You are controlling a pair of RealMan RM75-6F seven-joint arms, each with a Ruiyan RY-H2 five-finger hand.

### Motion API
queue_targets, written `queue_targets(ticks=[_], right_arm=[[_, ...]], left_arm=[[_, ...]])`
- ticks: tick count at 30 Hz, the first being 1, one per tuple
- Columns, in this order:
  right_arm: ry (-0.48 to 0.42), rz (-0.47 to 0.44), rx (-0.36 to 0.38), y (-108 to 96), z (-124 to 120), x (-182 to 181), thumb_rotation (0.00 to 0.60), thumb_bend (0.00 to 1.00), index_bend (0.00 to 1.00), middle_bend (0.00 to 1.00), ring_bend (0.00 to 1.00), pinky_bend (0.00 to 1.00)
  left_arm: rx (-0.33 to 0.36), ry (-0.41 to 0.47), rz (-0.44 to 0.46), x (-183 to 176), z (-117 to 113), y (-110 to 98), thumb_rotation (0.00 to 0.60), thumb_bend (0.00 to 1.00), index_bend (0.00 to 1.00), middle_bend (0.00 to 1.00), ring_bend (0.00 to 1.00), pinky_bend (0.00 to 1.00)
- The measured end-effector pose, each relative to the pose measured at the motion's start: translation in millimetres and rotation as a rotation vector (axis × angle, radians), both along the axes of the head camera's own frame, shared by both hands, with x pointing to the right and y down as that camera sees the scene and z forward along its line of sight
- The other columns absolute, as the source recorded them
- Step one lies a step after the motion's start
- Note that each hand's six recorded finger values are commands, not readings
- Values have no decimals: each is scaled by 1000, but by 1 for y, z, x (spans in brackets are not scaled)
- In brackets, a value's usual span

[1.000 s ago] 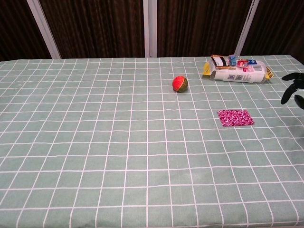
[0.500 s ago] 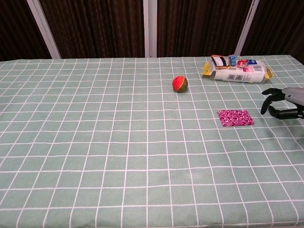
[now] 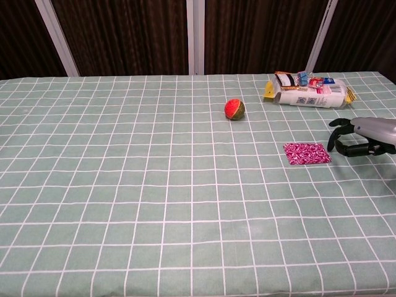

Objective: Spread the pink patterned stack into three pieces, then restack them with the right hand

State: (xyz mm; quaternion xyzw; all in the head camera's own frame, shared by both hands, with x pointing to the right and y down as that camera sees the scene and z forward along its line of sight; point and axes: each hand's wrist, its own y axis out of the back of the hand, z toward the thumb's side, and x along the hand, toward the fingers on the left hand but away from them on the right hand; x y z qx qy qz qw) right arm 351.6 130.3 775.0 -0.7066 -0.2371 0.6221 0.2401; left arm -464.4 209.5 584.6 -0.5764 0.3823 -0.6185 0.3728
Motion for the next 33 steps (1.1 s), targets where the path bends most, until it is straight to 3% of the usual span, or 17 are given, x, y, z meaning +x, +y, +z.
queue_targets(ticks=[12, 33], right_arm=[[-15, -41, -3, -3, 6, -21, 172, 557, 344, 0, 0, 0], [-98, -177, -18, 10, 14, -98, 174, 551, 344, 1, 0, 0]], left_arm=[[0, 0, -5, -1, 0, 1, 600, 32, 196, 171, 133, 146], [2, 4, -19, -7, 0, 5, 600, 31, 196, 171, 134, 146]])
